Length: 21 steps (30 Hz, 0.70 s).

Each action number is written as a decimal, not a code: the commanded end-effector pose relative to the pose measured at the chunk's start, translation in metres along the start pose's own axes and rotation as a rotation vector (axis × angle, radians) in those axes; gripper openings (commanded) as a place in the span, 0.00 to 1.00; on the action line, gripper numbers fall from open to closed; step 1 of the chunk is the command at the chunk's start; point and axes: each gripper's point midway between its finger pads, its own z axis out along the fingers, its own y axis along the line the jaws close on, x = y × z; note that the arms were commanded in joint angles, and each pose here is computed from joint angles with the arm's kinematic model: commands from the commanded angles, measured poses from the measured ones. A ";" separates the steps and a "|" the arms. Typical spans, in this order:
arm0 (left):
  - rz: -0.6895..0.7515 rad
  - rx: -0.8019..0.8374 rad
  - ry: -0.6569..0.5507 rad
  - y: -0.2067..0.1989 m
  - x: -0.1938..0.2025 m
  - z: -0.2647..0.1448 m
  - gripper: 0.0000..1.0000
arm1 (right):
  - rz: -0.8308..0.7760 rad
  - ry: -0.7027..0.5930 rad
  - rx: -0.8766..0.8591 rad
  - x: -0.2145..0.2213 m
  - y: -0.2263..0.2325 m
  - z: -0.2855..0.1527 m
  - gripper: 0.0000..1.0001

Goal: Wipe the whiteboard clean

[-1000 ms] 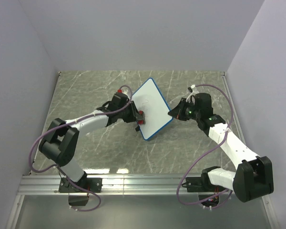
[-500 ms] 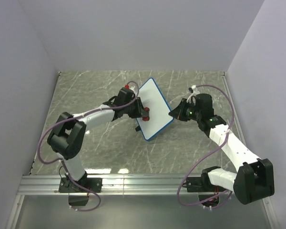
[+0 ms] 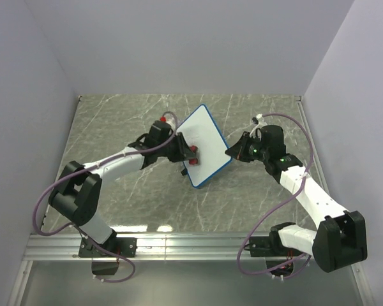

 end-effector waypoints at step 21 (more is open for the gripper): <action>0.109 -0.037 -0.041 -0.023 -0.058 0.010 0.00 | 0.001 0.014 0.011 0.010 -0.004 0.001 0.00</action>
